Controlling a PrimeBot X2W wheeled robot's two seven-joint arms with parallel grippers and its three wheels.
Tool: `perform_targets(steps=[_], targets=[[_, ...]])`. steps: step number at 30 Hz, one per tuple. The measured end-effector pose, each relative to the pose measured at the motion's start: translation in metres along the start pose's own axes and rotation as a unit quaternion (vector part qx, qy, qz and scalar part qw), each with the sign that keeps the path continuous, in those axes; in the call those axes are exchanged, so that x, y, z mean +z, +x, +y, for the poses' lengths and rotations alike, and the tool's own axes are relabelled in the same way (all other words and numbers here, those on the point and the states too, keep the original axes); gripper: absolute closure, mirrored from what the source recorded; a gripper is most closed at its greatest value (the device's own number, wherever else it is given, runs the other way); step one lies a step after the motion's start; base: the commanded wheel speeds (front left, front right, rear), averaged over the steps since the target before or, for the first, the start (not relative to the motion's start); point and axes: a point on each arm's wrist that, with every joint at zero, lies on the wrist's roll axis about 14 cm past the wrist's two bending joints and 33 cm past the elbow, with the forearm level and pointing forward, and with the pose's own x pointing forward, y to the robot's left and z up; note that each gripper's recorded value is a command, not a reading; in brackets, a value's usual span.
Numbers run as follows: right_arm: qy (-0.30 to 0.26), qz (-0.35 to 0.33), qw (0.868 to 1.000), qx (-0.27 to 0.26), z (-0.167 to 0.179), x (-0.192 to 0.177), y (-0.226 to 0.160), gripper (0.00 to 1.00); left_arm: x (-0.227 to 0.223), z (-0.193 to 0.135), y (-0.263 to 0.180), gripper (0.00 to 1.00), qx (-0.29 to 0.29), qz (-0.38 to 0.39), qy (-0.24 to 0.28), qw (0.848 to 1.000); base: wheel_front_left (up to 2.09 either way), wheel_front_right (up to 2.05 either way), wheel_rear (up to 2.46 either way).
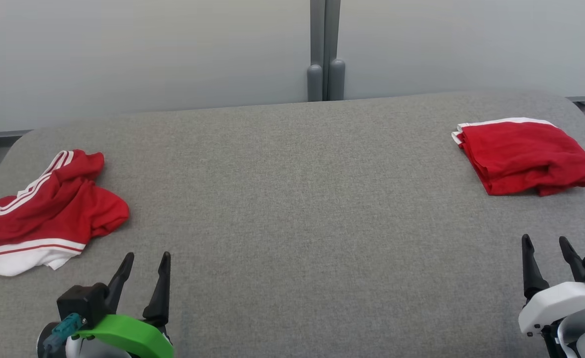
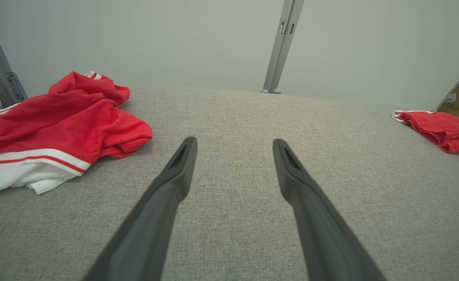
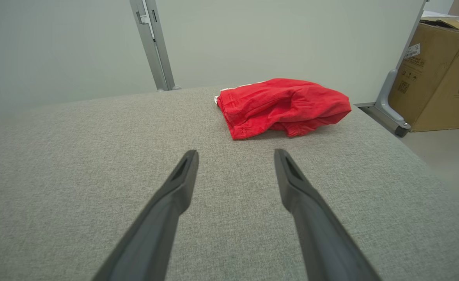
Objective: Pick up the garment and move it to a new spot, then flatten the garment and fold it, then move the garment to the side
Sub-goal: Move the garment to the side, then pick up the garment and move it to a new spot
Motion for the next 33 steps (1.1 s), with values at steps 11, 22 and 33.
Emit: perform_targets(steps=[11,22,33], targets=[[-0.018,-0.018,0.999,0.045,0.031,0.01,0.01,0.0,0.006,0.013,-0.012,0.0,0.023,-0.013,0.0,1.0,0.0,0.0,0.0],[-0.044,-0.039,0.975,0.216,0.14,0.022,0.018,0.0,0.016,0.07,-0.053,0.0,0.129,-0.038,-0.003,0.991,0.0,0.0,0.0],[-0.045,-0.045,0.953,0.295,0.202,0.027,0.023,0.0,0.023,0.107,-0.102,0.0,0.21,-0.06,-0.002,0.976,0.0,0.0,0.0]])
